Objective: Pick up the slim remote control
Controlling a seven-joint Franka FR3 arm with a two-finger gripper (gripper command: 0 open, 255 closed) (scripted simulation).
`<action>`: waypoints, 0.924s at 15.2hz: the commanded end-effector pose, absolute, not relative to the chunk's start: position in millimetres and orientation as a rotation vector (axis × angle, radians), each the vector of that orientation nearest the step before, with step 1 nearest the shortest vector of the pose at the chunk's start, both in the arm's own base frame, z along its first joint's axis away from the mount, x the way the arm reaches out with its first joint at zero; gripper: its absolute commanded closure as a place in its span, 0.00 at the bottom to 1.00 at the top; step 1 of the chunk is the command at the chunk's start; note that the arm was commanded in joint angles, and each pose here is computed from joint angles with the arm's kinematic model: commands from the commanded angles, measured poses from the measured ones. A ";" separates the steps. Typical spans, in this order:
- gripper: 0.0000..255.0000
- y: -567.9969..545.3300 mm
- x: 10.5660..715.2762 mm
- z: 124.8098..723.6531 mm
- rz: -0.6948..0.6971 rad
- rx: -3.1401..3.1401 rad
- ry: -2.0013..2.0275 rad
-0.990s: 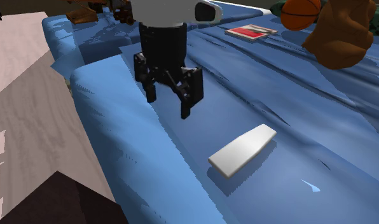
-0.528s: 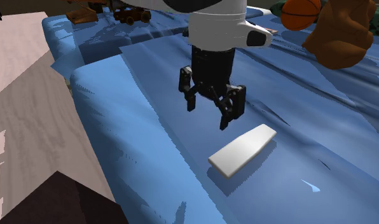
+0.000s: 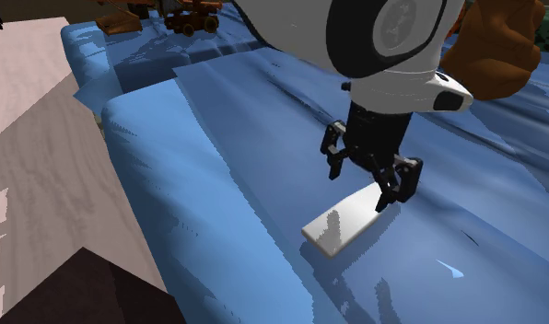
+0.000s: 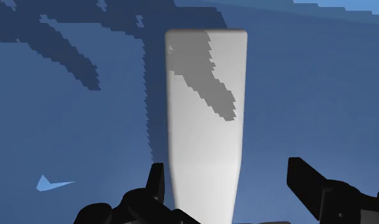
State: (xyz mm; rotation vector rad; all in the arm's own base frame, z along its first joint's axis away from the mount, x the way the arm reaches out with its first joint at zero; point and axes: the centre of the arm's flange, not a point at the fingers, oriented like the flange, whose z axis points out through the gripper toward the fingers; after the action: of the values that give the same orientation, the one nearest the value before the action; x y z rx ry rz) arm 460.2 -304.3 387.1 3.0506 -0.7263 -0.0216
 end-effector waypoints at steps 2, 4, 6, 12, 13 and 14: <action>0.00 -316.9 461.5 371.4 -0.015 3.044 -0.754; 0.00 -316.9 461.5 360.9 -0.015 3.044 -0.754; 0.00 -316.9 461.5 350.3 -0.015 3.044 -0.754; 1.00 -316.7 461.6 342.0 -0.015 3.044 -0.754; 1.00 -316.7 461.6 341.9 -0.015 3.044 -0.754; 1.00 -316.7 461.6 341.9 -0.015 3.044 -0.754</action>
State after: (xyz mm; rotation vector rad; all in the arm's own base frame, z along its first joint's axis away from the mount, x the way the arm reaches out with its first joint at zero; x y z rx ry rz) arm 461.5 -316.8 342.0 3.0436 -0.7546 -0.0150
